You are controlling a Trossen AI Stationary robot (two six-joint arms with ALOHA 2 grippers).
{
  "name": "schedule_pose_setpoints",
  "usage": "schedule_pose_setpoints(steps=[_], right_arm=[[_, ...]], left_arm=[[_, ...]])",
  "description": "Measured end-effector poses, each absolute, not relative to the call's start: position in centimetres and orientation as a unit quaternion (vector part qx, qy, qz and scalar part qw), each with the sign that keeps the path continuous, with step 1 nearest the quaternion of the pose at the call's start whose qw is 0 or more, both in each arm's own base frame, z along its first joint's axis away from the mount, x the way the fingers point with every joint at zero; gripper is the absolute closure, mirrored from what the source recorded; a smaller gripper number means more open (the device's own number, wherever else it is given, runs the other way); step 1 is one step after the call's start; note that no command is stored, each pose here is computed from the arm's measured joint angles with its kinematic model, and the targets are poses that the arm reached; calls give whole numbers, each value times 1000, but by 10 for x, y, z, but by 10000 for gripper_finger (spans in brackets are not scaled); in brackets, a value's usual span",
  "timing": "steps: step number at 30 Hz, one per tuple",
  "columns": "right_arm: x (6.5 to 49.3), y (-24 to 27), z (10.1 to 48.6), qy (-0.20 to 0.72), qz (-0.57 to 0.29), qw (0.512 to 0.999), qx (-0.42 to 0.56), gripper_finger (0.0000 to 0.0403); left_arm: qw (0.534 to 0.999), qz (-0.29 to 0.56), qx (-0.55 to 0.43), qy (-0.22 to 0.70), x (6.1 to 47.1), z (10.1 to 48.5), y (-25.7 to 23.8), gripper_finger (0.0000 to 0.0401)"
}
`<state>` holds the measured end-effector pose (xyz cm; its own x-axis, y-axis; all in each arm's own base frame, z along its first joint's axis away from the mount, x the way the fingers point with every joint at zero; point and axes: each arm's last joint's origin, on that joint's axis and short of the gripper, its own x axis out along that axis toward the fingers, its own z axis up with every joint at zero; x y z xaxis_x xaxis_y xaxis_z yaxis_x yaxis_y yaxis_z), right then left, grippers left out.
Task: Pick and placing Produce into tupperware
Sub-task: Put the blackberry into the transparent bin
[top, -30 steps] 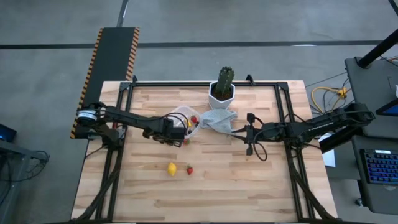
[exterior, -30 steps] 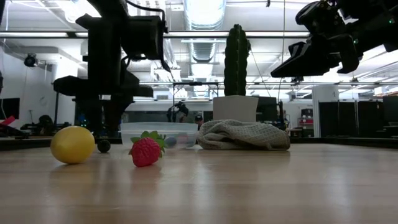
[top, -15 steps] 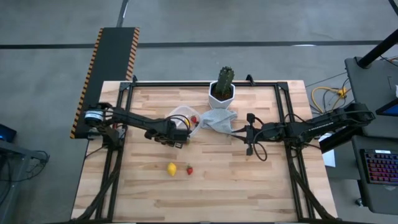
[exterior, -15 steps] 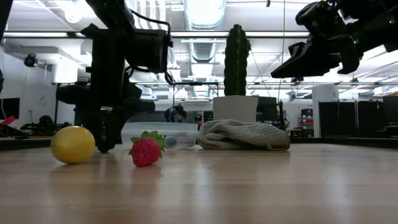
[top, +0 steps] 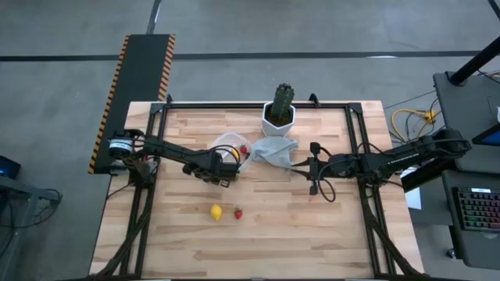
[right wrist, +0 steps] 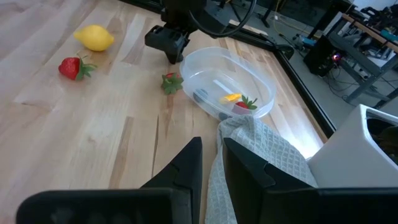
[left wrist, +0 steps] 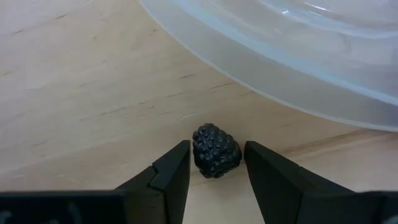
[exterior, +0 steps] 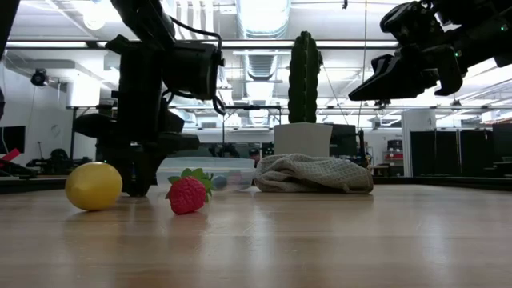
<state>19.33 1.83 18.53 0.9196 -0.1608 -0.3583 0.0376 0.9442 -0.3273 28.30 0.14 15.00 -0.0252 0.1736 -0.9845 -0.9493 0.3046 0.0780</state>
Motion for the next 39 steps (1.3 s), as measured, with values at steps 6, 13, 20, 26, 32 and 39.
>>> schedule_pose_setpoints(steps=[6, 13, 20, 26, 32, 39], right_arm=[[193, 18, 185, 197, -51, 966, -160, 346], [193, 18, 185, 197, -51, 966, -160, 346], [193, 18, 184, 198, -51, 966, -160, 346], [193, 18, 184, 198, -51, 966, -160, 346], [193, 18, 184, 198, -51, 966, -160, 346], [193, 18, 184, 199, -51, 965, -161, 346]], left_arm=[[603, 465, -362, 538, 284, 151, 1, 258], [604, 464, -357, 540, 284, 151, 2, 258], [605, 465, -354, 540, 284, 151, 3, 263], [607, 464, -350, 542, 284, 151, 4, 309], [612, 458, -340, 548, 283, 151, 4, 331], [612, 444, -329, 566, 282, 154, 4, 332]])
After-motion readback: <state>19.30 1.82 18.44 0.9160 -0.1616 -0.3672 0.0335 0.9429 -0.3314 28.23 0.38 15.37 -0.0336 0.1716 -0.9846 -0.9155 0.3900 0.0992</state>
